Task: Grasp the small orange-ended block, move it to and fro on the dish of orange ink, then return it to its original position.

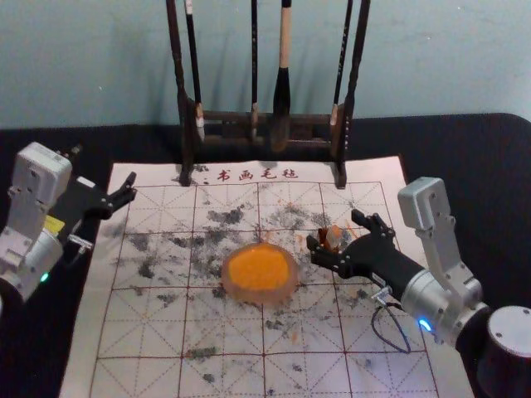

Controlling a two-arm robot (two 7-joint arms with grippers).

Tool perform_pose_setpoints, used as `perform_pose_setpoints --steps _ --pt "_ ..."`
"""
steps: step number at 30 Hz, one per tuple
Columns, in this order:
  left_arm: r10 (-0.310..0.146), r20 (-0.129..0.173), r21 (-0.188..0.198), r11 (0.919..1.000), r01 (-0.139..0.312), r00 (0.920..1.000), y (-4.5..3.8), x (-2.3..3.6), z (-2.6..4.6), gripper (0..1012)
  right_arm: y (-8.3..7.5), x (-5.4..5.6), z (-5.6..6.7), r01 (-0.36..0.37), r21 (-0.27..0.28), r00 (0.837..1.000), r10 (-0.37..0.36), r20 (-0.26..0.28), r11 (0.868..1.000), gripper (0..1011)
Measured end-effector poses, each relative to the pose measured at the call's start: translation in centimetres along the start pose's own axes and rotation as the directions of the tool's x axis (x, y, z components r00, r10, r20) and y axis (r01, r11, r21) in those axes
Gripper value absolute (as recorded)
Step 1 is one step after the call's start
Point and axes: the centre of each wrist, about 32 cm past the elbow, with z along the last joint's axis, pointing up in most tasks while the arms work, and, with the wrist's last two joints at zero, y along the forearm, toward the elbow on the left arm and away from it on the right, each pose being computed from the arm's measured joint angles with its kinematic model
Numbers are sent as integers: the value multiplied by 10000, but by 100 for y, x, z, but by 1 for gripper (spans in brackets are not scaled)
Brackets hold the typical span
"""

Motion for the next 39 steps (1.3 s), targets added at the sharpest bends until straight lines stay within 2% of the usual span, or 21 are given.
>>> perform_pose_setpoints --steps 7,21,28,39 --pt "0 -1 0 10000 0 10000 0 0 0 1001 106 4 37 -84 -229 10000 84 -9 9997 1002" --pt "0 0 0 10000 0 10000 0 0 0 1002 101 1 37 -71 -197 10000 71 -10 9998 993" --pt "0 0 0 10000 0 10000 0 0 0 1001 100 1 38 -58 -178 10000 58 -13 9998 836" --pt "0 -1 1 10000 0 10000 0 0 0 1001 98 -1 37 -53 -163 10000 52 -19 9999 487"
